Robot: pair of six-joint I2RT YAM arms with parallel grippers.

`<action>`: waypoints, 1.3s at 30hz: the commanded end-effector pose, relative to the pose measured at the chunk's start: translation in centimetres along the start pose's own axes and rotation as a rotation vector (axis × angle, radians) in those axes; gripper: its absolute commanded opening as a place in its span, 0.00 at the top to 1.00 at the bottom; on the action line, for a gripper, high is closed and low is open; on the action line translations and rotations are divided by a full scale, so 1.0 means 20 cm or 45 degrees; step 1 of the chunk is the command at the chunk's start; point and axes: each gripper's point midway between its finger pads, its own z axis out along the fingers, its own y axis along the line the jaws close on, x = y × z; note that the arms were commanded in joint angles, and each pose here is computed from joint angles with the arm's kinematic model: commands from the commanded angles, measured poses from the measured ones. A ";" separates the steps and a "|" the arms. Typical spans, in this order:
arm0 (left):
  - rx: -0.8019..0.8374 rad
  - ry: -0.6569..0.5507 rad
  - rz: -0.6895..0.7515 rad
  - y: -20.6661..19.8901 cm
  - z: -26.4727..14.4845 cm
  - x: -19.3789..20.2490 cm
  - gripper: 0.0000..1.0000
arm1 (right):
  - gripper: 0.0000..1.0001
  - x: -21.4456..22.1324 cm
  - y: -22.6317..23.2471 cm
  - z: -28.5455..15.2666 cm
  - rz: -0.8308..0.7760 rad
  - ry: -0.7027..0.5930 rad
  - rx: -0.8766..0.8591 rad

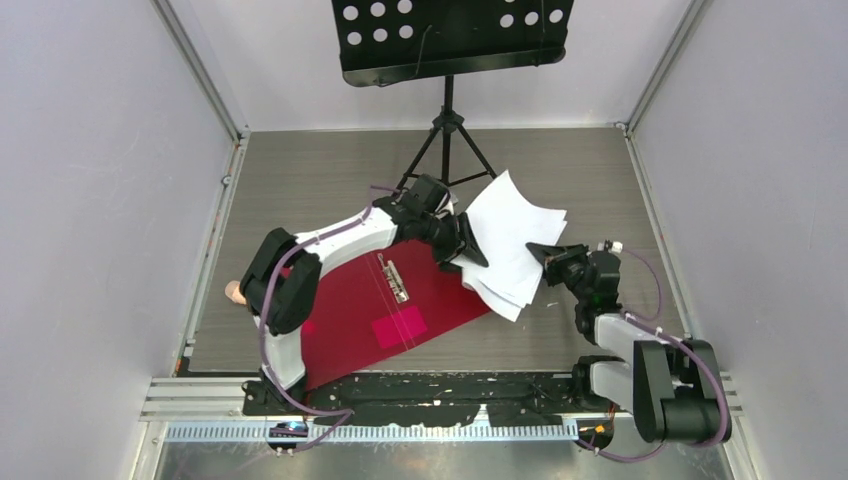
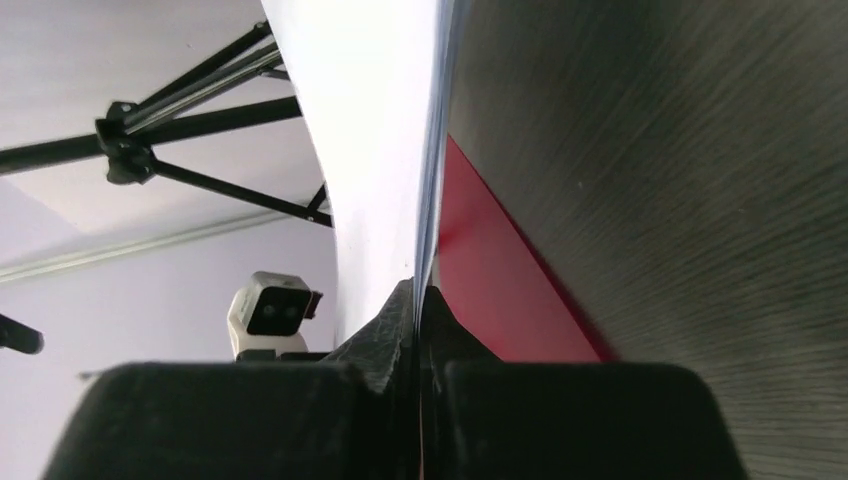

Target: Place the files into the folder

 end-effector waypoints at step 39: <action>-1.015 -0.715 0.023 0.84 -0.63 -0.34 0.33 | 0.95 0.11 -0.24 -0.05 -1.270 0.402 0.607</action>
